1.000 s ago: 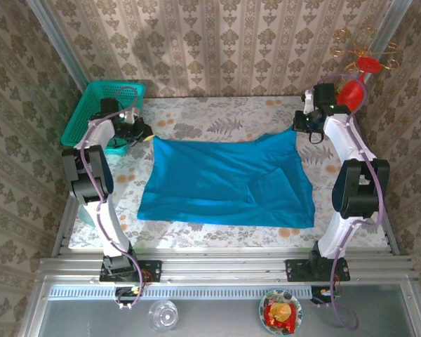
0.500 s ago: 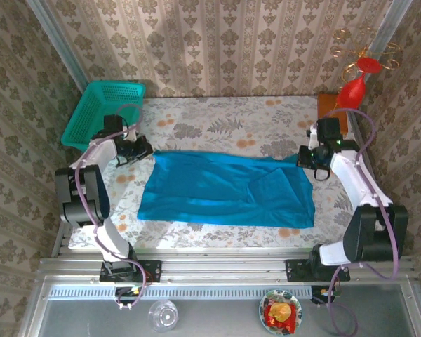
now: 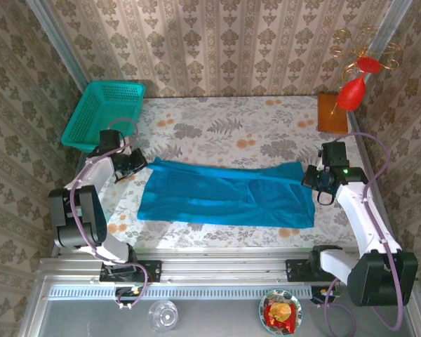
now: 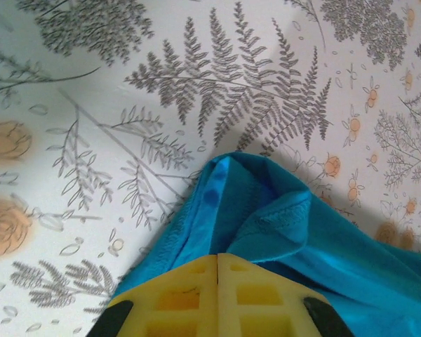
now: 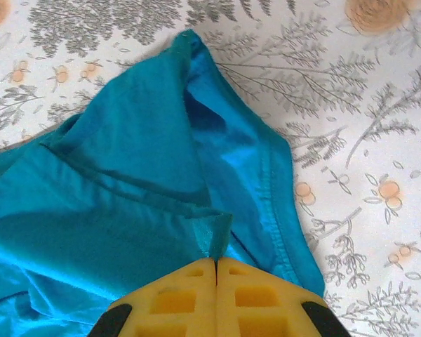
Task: Fold the inside-out t-shirt
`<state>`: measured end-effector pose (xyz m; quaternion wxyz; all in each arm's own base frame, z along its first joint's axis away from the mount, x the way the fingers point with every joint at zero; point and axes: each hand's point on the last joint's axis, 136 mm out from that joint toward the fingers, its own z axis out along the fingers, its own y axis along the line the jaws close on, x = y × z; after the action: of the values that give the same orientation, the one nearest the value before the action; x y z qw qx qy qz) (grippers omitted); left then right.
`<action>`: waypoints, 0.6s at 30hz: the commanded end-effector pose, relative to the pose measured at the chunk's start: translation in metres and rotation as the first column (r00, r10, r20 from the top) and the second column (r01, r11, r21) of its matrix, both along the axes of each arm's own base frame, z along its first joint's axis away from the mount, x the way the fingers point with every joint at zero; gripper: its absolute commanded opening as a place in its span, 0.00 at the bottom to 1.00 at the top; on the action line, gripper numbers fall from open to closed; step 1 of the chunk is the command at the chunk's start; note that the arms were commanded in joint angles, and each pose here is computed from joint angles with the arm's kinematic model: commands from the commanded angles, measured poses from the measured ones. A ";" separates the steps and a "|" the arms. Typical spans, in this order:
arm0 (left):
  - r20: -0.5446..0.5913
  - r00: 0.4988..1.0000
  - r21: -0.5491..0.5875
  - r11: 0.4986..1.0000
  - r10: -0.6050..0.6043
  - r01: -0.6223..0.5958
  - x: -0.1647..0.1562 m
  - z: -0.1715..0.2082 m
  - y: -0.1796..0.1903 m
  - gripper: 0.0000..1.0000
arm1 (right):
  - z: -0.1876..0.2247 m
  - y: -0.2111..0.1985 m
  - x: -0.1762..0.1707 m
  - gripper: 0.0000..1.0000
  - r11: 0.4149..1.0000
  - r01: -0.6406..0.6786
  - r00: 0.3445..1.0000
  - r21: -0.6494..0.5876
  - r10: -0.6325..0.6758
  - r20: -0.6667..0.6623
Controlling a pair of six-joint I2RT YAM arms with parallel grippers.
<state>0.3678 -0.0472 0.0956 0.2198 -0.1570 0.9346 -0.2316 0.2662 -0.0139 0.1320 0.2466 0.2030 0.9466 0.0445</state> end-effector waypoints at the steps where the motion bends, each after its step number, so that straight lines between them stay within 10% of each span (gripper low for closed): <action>1: 0.021 0.998 0.022 0.998 0.060 -0.061 -0.008 0.006 0.009 0.01 | -0.010 -0.012 -0.020 0.00 0.991 0.131 0.991 -0.023 -0.131 -0.027; 6: 0.016 0.994 0.024 0.994 0.104 -0.105 -0.030 0.002 0.011 0.26 | -0.011 -0.016 -0.031 0.33 0.980 0.198 0.980 -0.025 -0.198 -0.016; 18: 0.052 0.988 0.119 0.983 -0.143 0.136 -0.031 0.027 -0.039 0.27 | -0.014 0.077 0.022 0.36 0.984 -0.169 0.983 0.055 0.172 -0.062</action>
<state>0.3349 -0.0718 0.1184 0.2516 -0.1197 0.9372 -0.2096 0.2727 0.0380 0.1161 0.2106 0.1678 0.9615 0.0554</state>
